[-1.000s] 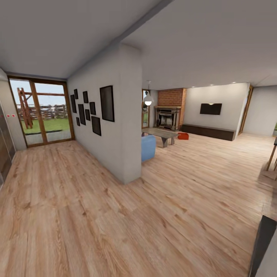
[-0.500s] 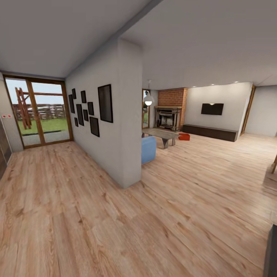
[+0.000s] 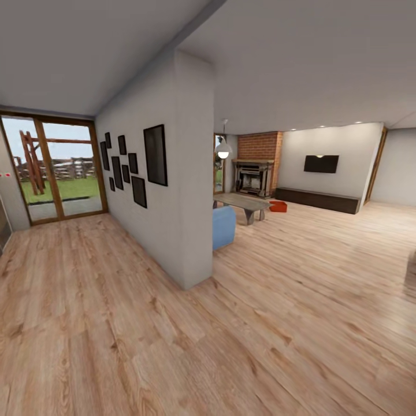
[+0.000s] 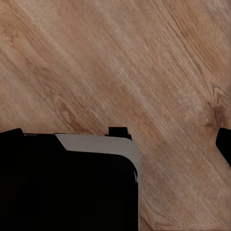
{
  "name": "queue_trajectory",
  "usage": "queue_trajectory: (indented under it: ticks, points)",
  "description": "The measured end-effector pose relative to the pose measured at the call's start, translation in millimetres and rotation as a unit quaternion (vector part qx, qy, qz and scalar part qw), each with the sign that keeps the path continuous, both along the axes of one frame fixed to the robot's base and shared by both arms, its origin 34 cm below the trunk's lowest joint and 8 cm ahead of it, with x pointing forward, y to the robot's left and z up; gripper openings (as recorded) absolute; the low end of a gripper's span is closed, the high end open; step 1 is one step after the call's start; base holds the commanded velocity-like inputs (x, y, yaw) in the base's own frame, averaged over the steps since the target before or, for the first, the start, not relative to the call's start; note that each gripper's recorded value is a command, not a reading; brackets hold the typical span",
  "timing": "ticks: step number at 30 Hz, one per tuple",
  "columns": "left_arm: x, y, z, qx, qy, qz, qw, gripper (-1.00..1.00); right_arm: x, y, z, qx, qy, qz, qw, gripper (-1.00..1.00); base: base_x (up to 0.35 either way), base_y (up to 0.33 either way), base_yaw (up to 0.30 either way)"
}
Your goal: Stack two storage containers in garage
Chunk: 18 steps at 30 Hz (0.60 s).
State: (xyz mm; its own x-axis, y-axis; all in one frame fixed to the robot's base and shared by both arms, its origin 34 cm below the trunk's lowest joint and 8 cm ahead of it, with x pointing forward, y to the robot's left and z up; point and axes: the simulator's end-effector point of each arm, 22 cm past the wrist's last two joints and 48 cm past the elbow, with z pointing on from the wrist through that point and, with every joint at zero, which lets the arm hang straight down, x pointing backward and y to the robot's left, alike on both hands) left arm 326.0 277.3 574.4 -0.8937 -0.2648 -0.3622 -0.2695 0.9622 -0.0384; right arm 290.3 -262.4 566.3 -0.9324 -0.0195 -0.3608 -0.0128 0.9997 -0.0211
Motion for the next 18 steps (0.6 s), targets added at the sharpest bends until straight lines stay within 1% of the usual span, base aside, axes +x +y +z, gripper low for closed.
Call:
queue_trajectory:
  ticks: [14,16,18]
  points:
    - [0.1,-0.2,0.0,0.0,0.0,0.0,1.0,1.0,0.0,-0.8,0.0,0.0,0.0,0.0,1.0,1.0,0.322,0.0,0.0]
    - [0.1,-0.2,0.0,0.0,0.0,0.0,1.0,1.0,0.0,-0.2,0.0,0.0,0.0,0.0,1.0,1.0,0.322,0.0,-0.064]
    - [0.1,-0.3,0.0,0.0,0.0,0.0,1.0,1.0,0.0,0.0,0.0,0.0,0.0,0.001,1.0,1.0,0.322,0.0,-0.189]
